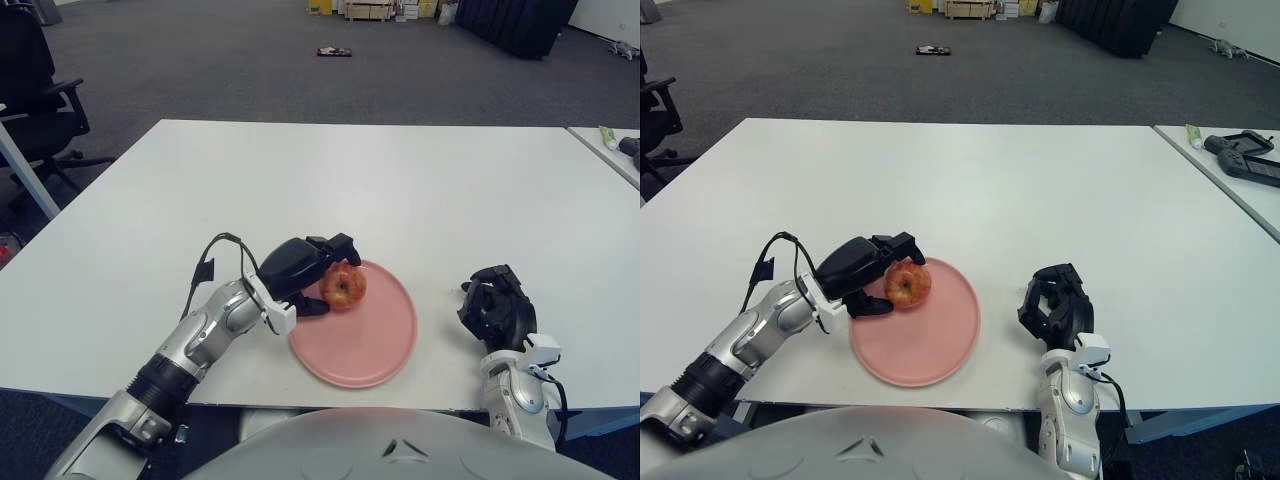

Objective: Put the apple into the plate.

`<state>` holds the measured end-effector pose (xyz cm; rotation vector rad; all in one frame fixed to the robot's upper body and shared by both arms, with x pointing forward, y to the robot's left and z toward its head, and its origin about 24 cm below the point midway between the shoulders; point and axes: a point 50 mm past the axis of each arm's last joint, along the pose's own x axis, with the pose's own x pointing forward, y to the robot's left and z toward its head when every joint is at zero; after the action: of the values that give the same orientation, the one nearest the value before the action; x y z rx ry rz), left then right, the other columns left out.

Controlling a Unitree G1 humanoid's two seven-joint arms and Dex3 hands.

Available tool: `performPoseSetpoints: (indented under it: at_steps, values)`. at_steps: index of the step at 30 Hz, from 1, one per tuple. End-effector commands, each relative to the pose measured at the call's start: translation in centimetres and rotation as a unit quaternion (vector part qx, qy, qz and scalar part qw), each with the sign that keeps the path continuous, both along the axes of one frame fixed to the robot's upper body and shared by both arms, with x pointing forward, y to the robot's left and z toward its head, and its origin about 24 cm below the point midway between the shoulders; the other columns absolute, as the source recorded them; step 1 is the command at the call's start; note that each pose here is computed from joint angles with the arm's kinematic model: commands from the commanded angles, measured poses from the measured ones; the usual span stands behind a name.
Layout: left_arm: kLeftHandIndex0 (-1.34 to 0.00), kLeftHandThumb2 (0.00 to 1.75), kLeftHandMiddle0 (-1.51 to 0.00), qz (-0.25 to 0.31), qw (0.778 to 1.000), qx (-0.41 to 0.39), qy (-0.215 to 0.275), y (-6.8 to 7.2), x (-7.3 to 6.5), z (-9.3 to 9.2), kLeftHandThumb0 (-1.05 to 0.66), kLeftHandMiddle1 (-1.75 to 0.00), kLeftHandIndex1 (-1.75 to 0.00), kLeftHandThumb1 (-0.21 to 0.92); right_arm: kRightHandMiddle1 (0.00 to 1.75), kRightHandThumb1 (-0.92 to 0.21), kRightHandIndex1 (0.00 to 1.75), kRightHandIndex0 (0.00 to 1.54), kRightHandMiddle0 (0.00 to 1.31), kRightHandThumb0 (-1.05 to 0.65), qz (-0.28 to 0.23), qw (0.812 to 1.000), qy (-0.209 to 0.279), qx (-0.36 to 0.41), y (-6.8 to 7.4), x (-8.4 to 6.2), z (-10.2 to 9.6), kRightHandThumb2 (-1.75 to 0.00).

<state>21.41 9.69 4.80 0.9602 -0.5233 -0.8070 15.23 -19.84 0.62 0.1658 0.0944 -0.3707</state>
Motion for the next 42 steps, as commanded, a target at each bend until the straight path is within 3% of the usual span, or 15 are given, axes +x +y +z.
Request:
performPoseSetpoints:
  at_steps: [1,6,8,15,17,23,29,37,42]
  values:
    - [-0.01,0.68,-0.08,0.012,0.999,-0.019,-0.024,0.4,0.2,0.6,-0.88,-1.04,-1.3,0.85,1.75,-0.53,1.75,1.07,0.45,-0.42,0.001,1.0,-0.007,0.006,0.0,0.5,0.2,-1.06]
    - [0.0,0.68,-0.01,0.018,0.999,-0.029,-0.032,0.9,0.0,0.9,-0.92,-0.81,-1.13,0.91,1.75,-0.52,1.75,1.08,0.45,-0.42,0.002,1.0,-0.006,0.007,0.0,0.5,0.1,-1.07]
    - [0.0,0.7,0.0,0.019,0.999,-0.034,-0.034,1.1,-0.1,1.1,-0.94,-0.64,-0.99,0.92,1.75,-0.52,1.75,1.08,0.45,-0.42,0.002,1.0,-0.006,0.009,0.0,0.6,0.1,-1.07]
    - [0.0,0.76,0.0,0.019,0.998,-0.046,-0.04,1.6,0.5,2.0,-0.98,-0.36,-0.69,0.92,1.75,-0.51,1.75,1.09,0.46,-0.42,0.0,1.0,-0.007,0.011,-0.1,0.9,-0.1,-1.08]
    - [0.0,0.78,0.0,0.021,0.998,-0.049,-0.042,1.7,0.6,2.1,-1.0,-0.22,-0.53,0.92,1.75,-0.51,1.75,1.1,0.46,-0.42,-0.001,1.0,-0.009,0.011,-0.1,1.1,-0.2,-1.09]
    - [0.0,0.77,0.0,0.037,0.995,-0.083,-0.044,2.1,1.0,2.7,-1.03,-0.05,-0.35,0.92,1.75,-0.51,1.75,1.09,0.46,-0.42,-0.001,1.0,-0.009,0.004,-0.2,1.5,-0.3,-1.09]
    - [0.0,0.74,0.0,0.053,0.989,-0.124,-0.053,2.3,1.4,3.2,-1.05,0.0,-0.22,0.92,1.75,-0.51,1.75,1.08,0.46,-0.42,-0.002,1.0,-0.012,0.001,-0.3,1.9,-0.3,-1.08]
    - [0.0,0.92,0.0,0.08,0.974,-0.199,-0.073,3.0,2.2,3.8,-1.05,0.0,-0.16,0.92,1.75,-0.51,1.75,1.08,0.46,-0.42,0.001,1.0,-0.027,-0.011,-0.4,2.4,-0.2,-1.09]
    - [0.0,1.02,0.0,0.139,0.953,-0.256,-0.082,3.7,2.8,3.7,-1.05,0.0,-0.17,0.92,1.75,-0.51,1.75,1.09,0.46,-0.42,0.0,0.999,-0.031,-0.011,-0.4,2.7,-0.2,-1.09]
